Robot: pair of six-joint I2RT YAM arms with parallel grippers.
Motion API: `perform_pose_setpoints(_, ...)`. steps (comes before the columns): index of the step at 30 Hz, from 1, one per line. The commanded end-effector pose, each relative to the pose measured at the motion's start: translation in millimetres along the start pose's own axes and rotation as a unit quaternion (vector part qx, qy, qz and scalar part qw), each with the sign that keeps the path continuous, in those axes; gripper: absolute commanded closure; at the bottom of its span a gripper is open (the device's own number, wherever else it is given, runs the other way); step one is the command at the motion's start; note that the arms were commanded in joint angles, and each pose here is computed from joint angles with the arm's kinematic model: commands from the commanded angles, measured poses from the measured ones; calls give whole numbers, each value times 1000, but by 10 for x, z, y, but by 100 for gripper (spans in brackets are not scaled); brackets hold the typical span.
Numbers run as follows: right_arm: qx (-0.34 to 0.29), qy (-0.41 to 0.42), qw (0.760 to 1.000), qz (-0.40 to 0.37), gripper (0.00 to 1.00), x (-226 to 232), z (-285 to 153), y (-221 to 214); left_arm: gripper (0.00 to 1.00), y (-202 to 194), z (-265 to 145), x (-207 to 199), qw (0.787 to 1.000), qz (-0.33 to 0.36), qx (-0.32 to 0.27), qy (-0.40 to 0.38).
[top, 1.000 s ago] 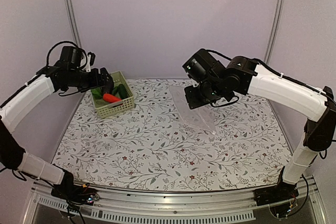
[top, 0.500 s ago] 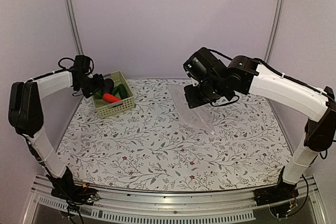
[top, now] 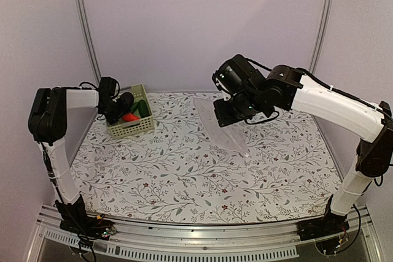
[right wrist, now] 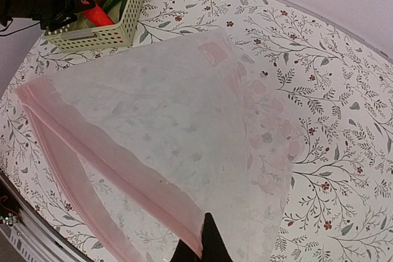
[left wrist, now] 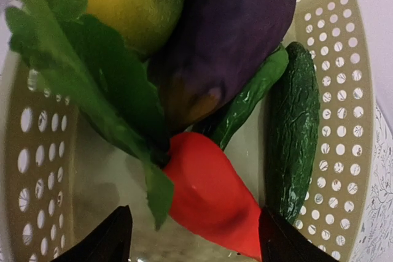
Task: Place the food in the zip-top bag and seal the zipper
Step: Pick up the fake vegetable from the bin.
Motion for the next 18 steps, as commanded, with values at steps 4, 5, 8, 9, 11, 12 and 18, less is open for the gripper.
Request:
perform_pose_setpoints(4, -5, 19, 1000, 1, 100, 18, -65, 14, 35, 128, 199, -87, 1000, -16, -8, -19)
perform_pose_setpoints(5, -5, 20, 1000, 1, 100, 23, -64, 11, 36, 118, 232, -81, 1000, -20, -5, -17)
perform_pose_setpoints(8, -6, 20, 1000, 1, 100, 20, -72, 15, 39, 94, 292, -99, 999, -29, 5, -23)
perform_pose_setpoints(9, -5, 20, 1000, 0, 100, 20, -73, 11, 40, 89, 306, -105, 999, -31, 7, -25)
perform_pose_setpoints(11, -6, 20, 1000, 0, 100, 18, -77, 10, 43, 91, 321, -117, 999, -31, 8, -26)
perform_pose_setpoints(12, -6, 19, 1000, 1, 100, 13, -80, 12, 43, 98, 324, -114, 999, -31, 6, -23)
perform_pose_setpoints(18, -10, 20, 1000, 2, 100, 4, -105, 25, 54, 121, 254, -117, 999, -27, -2, -22)
Point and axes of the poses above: each gripper's point midway between its finger pads, its own z axis out along the fingers, its own x axis along the line the jaws close on, y = z × x, the point moved 5 cm from there along -z, back along the fingers, and after that the axes turned 5 degrees about z, right-handed, at the moved point
